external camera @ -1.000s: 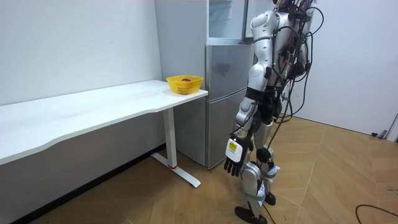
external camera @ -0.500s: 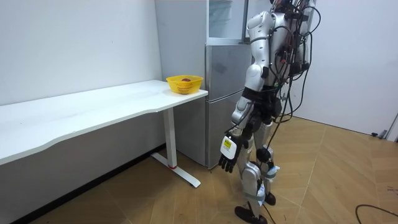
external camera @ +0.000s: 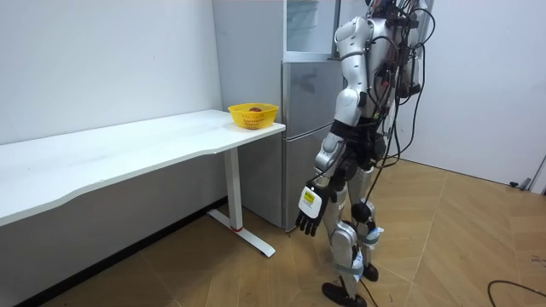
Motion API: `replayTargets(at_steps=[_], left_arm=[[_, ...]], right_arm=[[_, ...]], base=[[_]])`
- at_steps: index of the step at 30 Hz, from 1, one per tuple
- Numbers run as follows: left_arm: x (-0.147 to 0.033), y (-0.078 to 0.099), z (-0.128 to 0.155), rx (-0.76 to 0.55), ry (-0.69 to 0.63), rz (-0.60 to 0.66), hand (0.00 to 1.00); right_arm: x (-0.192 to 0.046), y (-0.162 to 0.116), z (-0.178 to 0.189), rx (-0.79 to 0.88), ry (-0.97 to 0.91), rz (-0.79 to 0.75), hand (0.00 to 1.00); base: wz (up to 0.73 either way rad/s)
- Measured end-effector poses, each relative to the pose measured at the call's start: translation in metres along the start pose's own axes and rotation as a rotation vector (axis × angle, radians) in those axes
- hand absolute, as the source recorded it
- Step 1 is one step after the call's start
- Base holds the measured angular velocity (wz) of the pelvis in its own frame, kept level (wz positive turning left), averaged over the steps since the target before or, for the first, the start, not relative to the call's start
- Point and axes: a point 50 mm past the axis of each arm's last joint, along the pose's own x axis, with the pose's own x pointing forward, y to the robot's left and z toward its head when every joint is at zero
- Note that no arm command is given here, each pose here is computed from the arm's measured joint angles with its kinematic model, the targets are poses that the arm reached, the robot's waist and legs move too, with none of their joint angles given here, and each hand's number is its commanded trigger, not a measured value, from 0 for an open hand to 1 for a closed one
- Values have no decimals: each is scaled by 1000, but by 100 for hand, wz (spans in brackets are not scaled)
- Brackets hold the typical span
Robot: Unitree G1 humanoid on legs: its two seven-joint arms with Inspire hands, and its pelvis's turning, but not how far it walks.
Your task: Retrieve from the upper fridge
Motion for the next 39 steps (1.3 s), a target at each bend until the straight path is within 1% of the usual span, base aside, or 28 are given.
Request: replayTargets(at_steps=[2, 6, 9, 15, 22, 30, 39], left_arm=[[-1, 2, -2, -9, -6, 6, 0], [-1, 3, 0, -15, -22, 11, 0], [-1, 3, -1, -16, -20, 11, 0], [-2, 3, -7, -21, -2, 16, 0], [-2, 4, -8, -44, -1, 44, 0], [-2, 6, -7, -46, -7, 51, 0], [-3, 6, -8, -45, -3, 54, 0]], right_arm=[[0, 7, 0, 34, 12, 56, 0], [-3, 18, 2, 50, 8, 184, 0], [-3, 23, 3, 71, 11, 251, 0], [-6, 33, 12, 109, -17, 338, 0], [-8, 40, 21, 142, -48, 368, 0], [-14, 58, 25, 188, -63, 454, 0], [-15, 60, 25, 195, -64, 471, 0]], base=[[-7], [0], [3], [-1], [0], [0], [0]])
